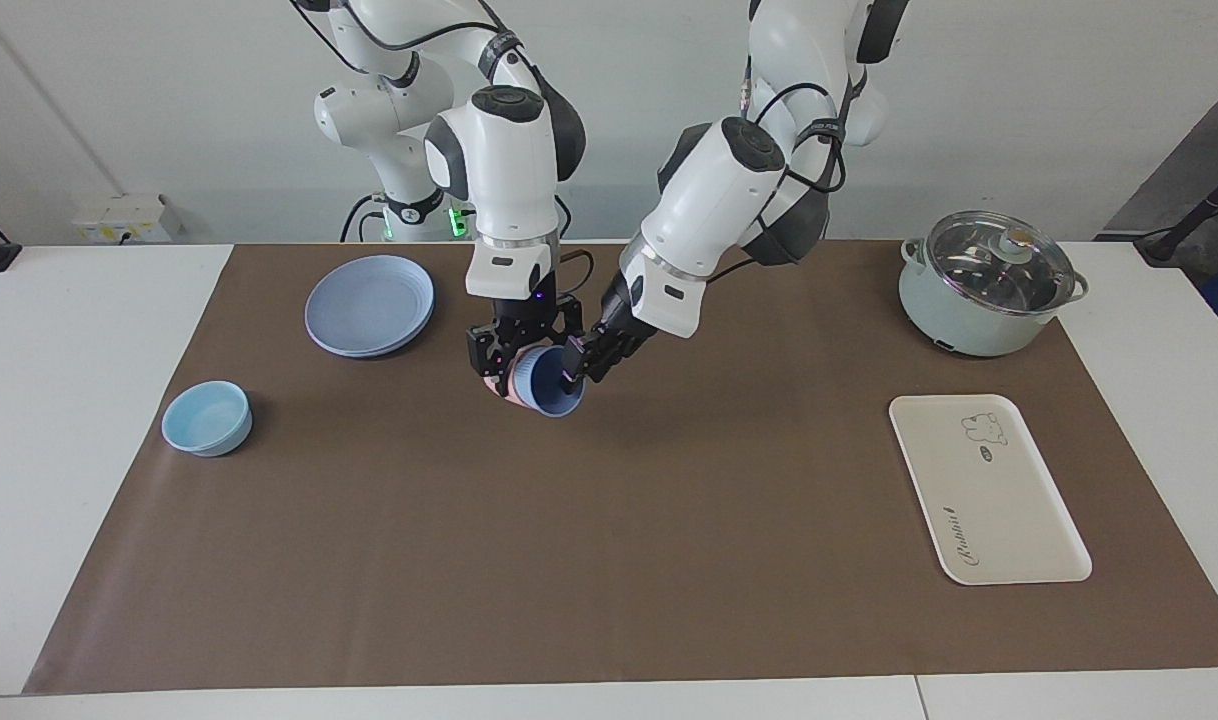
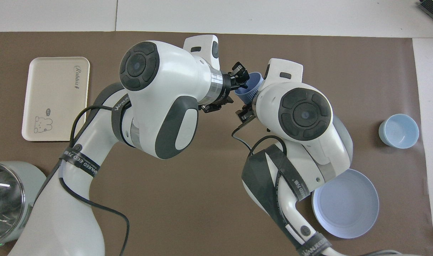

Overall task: Place cup on tray
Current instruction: 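Grasp the blue cup with the left gripper while the right gripper releases it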

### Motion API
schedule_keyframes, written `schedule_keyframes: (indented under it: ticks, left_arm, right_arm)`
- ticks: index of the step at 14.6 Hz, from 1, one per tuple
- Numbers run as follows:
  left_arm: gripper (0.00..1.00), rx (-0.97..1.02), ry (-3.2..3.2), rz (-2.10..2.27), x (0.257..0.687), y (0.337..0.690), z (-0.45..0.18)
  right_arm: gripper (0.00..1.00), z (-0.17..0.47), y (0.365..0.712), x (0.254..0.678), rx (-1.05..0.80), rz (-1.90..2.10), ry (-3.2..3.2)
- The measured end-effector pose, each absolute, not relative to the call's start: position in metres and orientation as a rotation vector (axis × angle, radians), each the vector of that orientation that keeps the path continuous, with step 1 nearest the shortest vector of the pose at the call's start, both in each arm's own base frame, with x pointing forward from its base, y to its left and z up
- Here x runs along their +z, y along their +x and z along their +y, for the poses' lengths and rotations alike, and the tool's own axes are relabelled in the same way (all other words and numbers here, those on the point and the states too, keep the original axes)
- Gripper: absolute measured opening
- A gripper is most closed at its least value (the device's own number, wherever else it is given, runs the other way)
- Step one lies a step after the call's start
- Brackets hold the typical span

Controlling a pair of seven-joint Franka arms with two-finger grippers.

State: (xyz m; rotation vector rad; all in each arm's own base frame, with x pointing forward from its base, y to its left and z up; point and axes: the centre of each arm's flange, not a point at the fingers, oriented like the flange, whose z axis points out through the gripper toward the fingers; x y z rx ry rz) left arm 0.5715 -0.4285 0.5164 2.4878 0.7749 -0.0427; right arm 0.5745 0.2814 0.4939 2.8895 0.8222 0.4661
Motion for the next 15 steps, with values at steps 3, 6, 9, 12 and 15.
schedule_keyframes:
  ticks: [3, 6, 9, 12, 15]
  left_arm:
    - [0.44, -0.09, 2.467, 0.775, 0.514, 0.568, -0.432]
    - [0.08, -0.109, 2.459, 0.77, 0.514, 0.571, -0.428]
    - [0.07, -0.12, 2.451, 0.774, 0.514, 0.573, -0.424]
    - [0.07, -0.121, 2.428, 0.802, 0.527, 0.587, -0.405]
    - [0.07, -0.074, 2.386, 0.852, 0.552, 0.615, -0.367]
  right_arm:
    - [0.85, 0.281, 0.575, 0.494, 0.466, 0.822, 2.889]
    - [0.85, 0.28, 0.575, 0.494, 0.468, 0.823, 2.884]
    - [0.85, 0.281, 0.576, 0.495, 0.476, 0.829, 2.879]
    - [0.85, 0.281, 0.578, 0.495, 0.487, 0.825, 2.879]
    - [0.85, 0.28, 0.579, 0.495, 0.487, 0.82, 2.88]
